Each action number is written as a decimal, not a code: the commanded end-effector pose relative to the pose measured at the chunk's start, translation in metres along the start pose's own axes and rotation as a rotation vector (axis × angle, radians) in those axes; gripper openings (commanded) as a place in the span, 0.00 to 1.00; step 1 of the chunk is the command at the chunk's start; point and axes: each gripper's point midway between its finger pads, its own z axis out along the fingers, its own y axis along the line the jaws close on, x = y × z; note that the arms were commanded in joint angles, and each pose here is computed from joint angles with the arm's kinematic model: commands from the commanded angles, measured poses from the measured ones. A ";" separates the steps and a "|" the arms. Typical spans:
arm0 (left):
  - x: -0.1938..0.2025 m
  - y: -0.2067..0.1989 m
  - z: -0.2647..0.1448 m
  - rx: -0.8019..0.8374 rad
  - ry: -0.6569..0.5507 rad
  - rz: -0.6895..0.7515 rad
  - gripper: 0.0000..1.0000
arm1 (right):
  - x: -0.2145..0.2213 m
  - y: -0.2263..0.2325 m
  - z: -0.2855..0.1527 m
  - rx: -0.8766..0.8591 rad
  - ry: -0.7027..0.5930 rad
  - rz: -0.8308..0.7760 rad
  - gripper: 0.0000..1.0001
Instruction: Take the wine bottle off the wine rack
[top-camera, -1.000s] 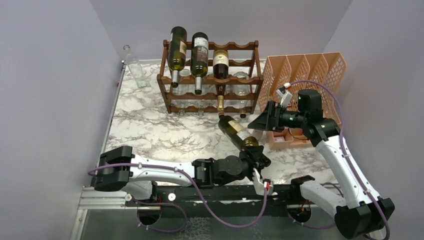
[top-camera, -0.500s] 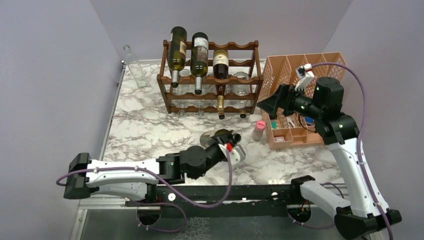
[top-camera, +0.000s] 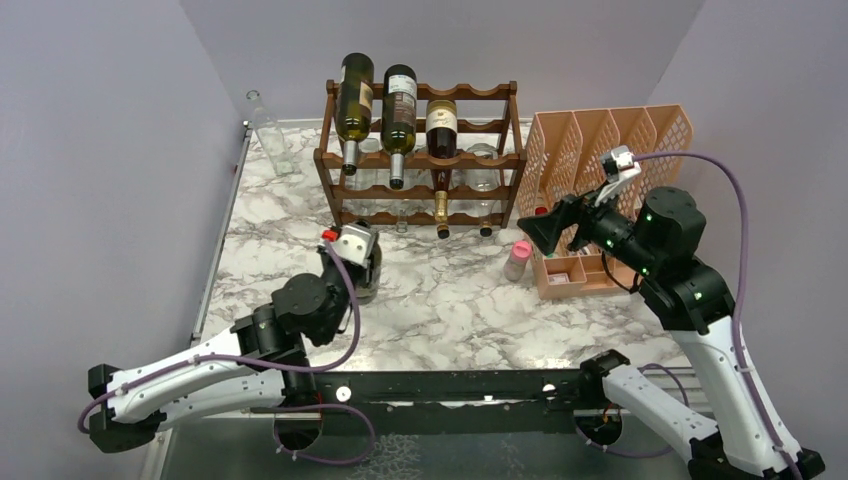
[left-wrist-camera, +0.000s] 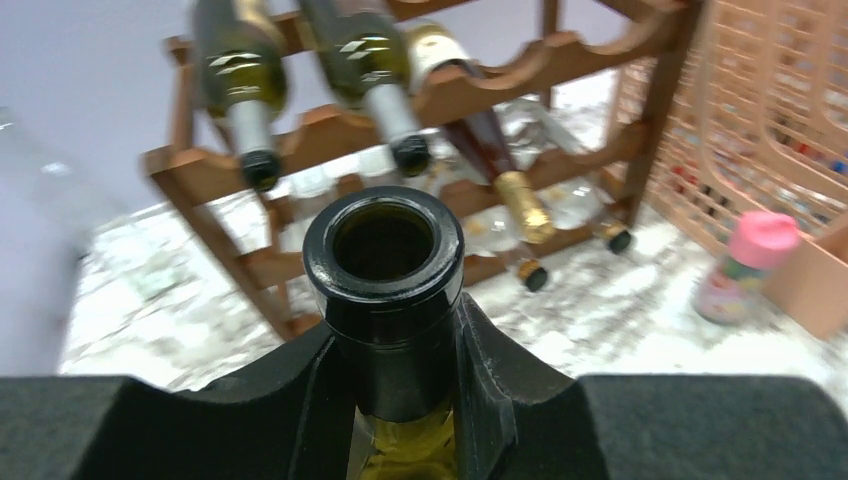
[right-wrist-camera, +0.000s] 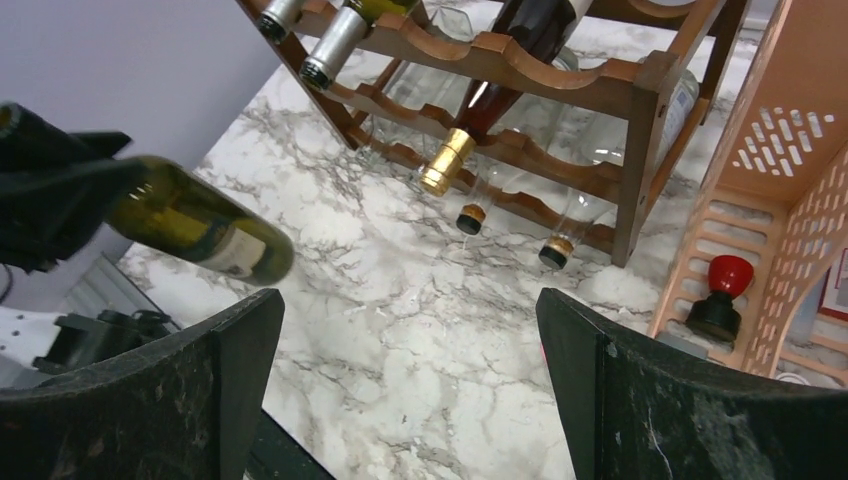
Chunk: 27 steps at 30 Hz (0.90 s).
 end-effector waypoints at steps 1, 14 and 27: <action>-0.018 0.069 -0.013 -0.297 -0.044 -0.017 0.00 | -0.001 -0.012 0.004 0.071 -0.013 -0.077 1.00; 0.013 0.123 0.056 -0.362 0.060 -0.073 0.00 | -0.002 -0.009 -0.002 0.096 -0.037 -0.127 1.00; 0.027 0.290 0.065 -0.733 -0.111 -0.267 0.00 | 0.002 -0.002 0.005 0.057 -0.005 -0.141 1.00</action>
